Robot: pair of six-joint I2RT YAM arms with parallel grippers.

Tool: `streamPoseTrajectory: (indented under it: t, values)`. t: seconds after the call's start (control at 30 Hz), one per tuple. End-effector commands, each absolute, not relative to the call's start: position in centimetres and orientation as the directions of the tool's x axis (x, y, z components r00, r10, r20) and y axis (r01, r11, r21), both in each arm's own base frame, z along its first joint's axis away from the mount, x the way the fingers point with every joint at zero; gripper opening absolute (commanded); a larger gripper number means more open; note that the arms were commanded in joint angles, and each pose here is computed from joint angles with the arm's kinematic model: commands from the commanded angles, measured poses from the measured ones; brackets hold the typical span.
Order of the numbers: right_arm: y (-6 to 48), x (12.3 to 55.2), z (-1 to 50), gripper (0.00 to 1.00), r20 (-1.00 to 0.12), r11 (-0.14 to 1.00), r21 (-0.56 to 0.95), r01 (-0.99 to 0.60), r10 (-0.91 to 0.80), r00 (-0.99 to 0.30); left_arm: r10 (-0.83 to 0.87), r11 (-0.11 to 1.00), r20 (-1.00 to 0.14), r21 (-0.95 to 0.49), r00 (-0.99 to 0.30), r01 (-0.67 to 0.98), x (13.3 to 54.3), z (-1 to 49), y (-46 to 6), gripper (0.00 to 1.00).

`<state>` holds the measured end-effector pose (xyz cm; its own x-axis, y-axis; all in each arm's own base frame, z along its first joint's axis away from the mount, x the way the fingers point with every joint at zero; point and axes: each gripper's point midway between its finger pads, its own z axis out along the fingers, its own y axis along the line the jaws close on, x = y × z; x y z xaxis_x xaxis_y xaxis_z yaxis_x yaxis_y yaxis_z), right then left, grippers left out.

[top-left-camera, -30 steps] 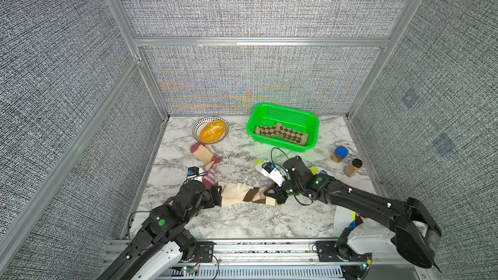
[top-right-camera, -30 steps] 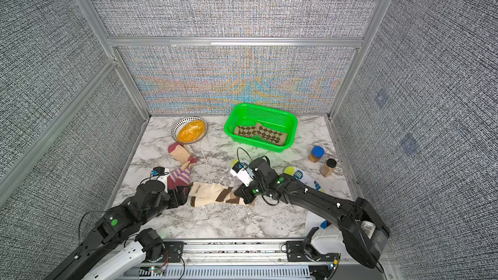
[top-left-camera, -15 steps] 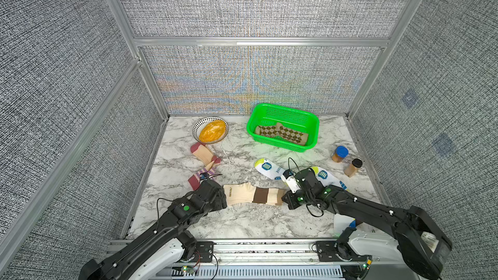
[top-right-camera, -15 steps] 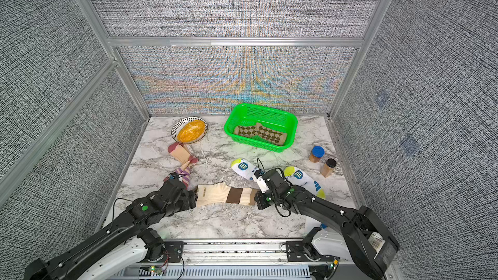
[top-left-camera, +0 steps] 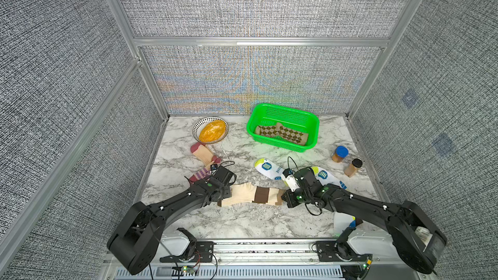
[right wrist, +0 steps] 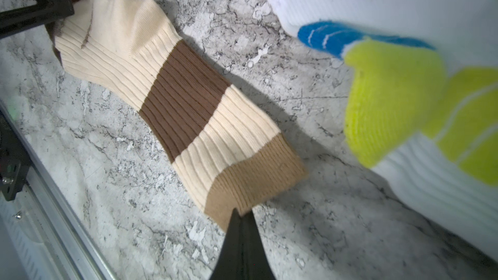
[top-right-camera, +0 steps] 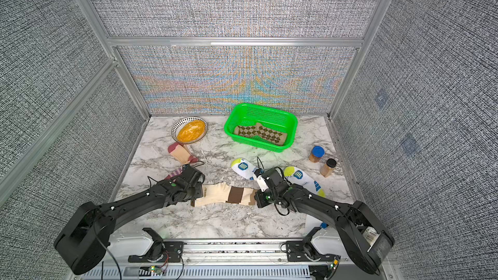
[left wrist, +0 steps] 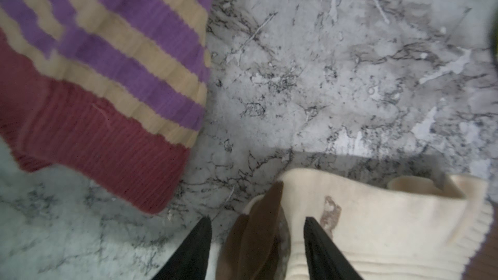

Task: Place the socks together as a pair
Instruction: Flatten out the sock.

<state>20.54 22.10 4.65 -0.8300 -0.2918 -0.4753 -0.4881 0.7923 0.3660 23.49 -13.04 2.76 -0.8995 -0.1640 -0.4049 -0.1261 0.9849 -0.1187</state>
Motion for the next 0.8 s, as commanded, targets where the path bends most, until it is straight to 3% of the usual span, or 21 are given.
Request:
streamPoseTrajectory:
  t: [0.0,0.2,0.33,0.5,0.77]
  values:
    - [22.5,20.7,4.9,0.00,-0.488,0.780,0.376,-0.500,-0.292,-0.822,-0.154,0.986,-0.425,-0.129,-0.892,-0.109,24.6,2.6,-13.4,0.50]
    - [22.6,20.8,4.9,0.00,-0.485,0.779,0.377,-0.501,-0.295,-0.823,-0.124,0.989,-0.400,-0.127,-0.908,-0.079,25.0,2.8,-14.0,0.27]
    - [22.7,20.8,5.0,0.00,-0.486,0.778,0.378,-0.502,-0.295,-0.823,-0.110,0.988,-0.395,-0.143,-0.912,-0.057,24.5,3.2,-14.1,0.23]
    - [22.7,21.1,5.3,0.00,-0.491,0.783,0.372,-0.499,-0.291,-0.821,-0.092,0.986,-0.394,-0.165,-0.914,-0.028,23.6,4.0,-14.1,0.01]
    - [22.7,21.3,5.9,0.00,-0.497,0.787,0.371,-0.494,-0.281,-0.821,-0.077,0.974,-0.399,-0.227,-0.914,0.016,21.9,6.4,-14.1,0.00]
